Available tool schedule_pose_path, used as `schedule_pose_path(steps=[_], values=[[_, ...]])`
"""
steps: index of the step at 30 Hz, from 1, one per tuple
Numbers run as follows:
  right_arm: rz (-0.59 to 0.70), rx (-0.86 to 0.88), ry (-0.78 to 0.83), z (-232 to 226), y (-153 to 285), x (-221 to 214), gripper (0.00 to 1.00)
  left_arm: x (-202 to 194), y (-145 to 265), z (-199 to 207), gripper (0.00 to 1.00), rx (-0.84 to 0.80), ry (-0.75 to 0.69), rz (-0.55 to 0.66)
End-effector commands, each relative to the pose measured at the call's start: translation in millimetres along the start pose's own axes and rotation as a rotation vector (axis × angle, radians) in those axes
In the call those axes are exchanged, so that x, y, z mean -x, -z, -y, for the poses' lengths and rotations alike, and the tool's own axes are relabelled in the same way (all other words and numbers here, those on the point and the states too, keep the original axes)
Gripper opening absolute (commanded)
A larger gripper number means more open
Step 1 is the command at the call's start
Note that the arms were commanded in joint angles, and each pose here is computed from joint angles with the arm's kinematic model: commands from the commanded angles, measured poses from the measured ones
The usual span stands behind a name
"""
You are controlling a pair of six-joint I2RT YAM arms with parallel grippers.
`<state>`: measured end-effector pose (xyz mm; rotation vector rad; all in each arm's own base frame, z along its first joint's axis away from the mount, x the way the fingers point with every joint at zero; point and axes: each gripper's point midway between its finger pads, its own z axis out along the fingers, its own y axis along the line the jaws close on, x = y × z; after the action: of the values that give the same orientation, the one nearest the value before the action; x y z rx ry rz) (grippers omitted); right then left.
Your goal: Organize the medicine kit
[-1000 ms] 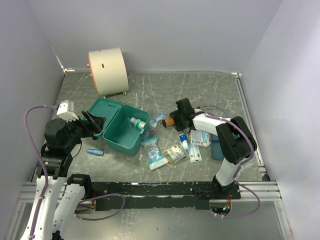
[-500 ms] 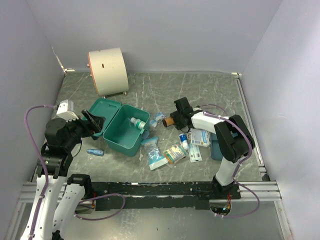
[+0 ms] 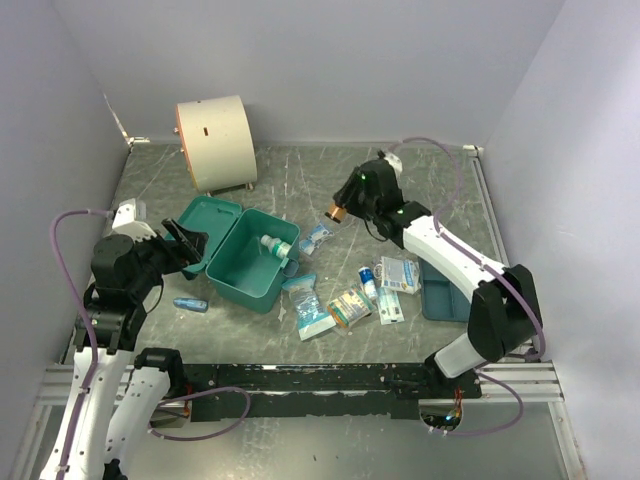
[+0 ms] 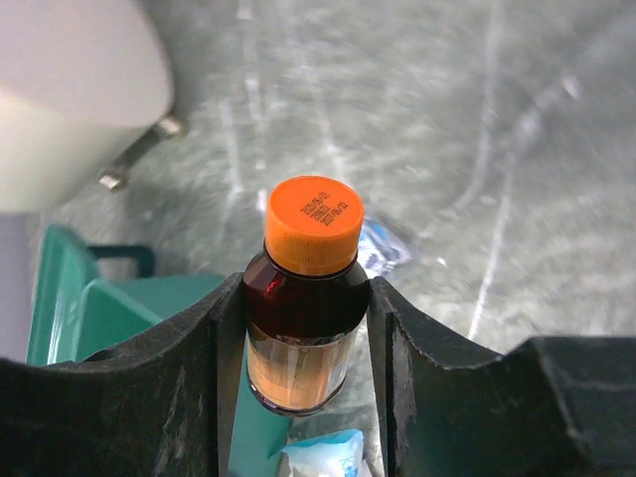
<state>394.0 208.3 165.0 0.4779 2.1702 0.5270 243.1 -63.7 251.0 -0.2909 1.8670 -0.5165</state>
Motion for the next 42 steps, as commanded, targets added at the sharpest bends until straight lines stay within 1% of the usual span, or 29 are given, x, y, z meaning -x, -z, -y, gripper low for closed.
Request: schedule_pose_path(steps=[1, 4, 6, 7, 9, 11, 14, 18, 25, 29, 33, 38, 42], values=[[0.061, 0.294, 0.344, -83, 34, 28, 0.35, 14, 4, -2, 0.89, 0.032, -0.006, 0.055], [0.077, 0.443, 0.485, -127, 51, 23, 0.34, 14, 9, -4, 0.87, 0.049, -0.021, 0.033], [0.094, 0.525, 0.579, -152, 60, 15, 0.35, 18, 20, -14, 0.88, 0.148, 0.008, 0.010], [0.096, 0.550, 0.628, -163, 62, 9, 0.35, 20, 24, -15, 0.88, 0.167, 0.006, 0.004], [0.093, 0.581, 0.733, -182, 62, -6, 0.34, 21, 25, -17, 0.87, 0.167, -0.037, 0.008], [0.062, 0.598, 0.846, -193, 56, -27, 0.33, 21, 26, -18, 0.88, 0.159, -0.040, 0.032], [-0.002, 0.647, 0.962, -203, 51, -61, 0.33, 16, 27, -14, 0.87, 0.119, -0.054, 0.036], [-0.098, 0.693, 1.053, -201, 44, -102, 0.33, 19, 30, -11, 0.87, 0.102, -0.066, 0.057], [-0.249, 0.677, 1.110, -178, 19, -143, 0.33, 23, 34, -13, 0.88, 0.118, -0.058, 0.087], [-0.312, 0.669, 1.164, -175, 4, -159, 0.32, 23, 34, -13, 0.88, 0.118, -0.059, 0.086], [-0.387, 0.631, 1.219, -162, -8, -171, 0.32, 24, 36, -17, 0.88, 0.140, -0.052, 0.095], [-0.450, 0.595, 1.265, -147, -9, -177, 0.31, 26, 37, -23, 0.88, 0.175, -0.044, 0.104], [-0.519, 0.620, 1.315, -144, -4, -190, 0.31, 28, 40, -26, 0.88, 0.198, -0.038, 0.121]])
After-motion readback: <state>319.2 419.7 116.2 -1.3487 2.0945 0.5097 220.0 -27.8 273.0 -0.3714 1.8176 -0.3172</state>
